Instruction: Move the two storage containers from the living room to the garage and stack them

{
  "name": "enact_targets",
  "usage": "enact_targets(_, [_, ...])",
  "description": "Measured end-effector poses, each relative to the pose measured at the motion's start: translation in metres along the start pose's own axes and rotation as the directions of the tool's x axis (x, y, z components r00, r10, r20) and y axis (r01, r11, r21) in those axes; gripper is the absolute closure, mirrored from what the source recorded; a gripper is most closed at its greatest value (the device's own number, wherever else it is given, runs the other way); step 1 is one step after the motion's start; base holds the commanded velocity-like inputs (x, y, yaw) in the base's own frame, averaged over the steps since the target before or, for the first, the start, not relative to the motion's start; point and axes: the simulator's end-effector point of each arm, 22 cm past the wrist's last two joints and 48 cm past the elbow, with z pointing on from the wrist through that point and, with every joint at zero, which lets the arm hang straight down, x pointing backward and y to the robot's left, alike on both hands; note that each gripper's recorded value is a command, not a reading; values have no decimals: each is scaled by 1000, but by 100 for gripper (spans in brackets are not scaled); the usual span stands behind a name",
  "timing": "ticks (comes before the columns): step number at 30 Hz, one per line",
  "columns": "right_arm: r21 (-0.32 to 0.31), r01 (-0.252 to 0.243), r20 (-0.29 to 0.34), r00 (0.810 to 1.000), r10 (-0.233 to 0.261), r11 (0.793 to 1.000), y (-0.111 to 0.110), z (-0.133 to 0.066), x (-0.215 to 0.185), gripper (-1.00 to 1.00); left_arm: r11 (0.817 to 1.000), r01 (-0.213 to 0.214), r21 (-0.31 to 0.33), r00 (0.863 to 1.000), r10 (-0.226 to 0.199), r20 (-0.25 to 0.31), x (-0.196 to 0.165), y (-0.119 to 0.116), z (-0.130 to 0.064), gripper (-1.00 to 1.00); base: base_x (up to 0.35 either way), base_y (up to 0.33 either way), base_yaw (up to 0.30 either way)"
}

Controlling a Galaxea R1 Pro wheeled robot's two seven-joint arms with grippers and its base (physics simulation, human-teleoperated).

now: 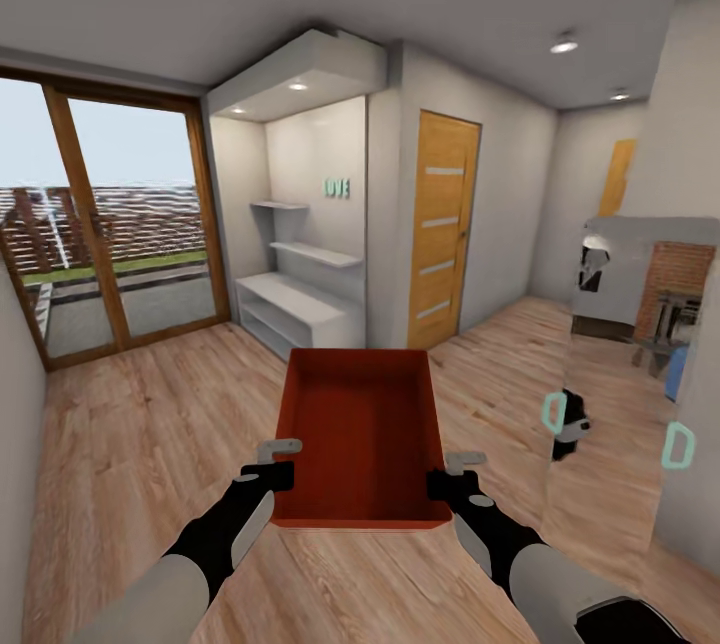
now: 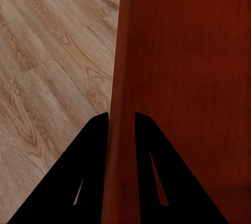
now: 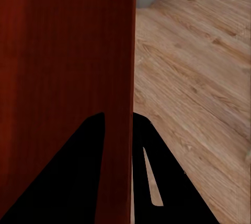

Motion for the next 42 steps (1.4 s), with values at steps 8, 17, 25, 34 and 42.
enact_targets(8, [-2, 0, -1, 1000, 0, 1000, -1, 0, 0, 100, 1000, 0, 1, 1000, 0, -2, 1, -1, 0, 100, 323, 0, 0])
enact_targets(17, [-1, 1, -1, 1000, -1, 1000, -1, 0, 0, 100, 1000, 0, 1, 1000, 0, -1, 0, -1, 0, 100, 323, 0, -58])
enact_targets(25, [0, 1, -1, 1000, -1, 1000, 0, 0, 0, 100, 1000, 0, 0, 1000, 0, 0, 0, 0, 0, 100, 323, 0, -236])
enact_targets(34, [1, 2, -1, 1000, -2, 1000, 0, 0, 0, 100, 1000, 1, -1, 1000, -1, 0, 0, 1, 0, 100, 323, 0, -104])
enact_targets(42, [1, 2, -2, 1000, -2, 1000, 0, 0, 0, 100, 1000, 2, -1, 1000, -2, -1, 0, 0, 0, 100, 323, 0, -2])
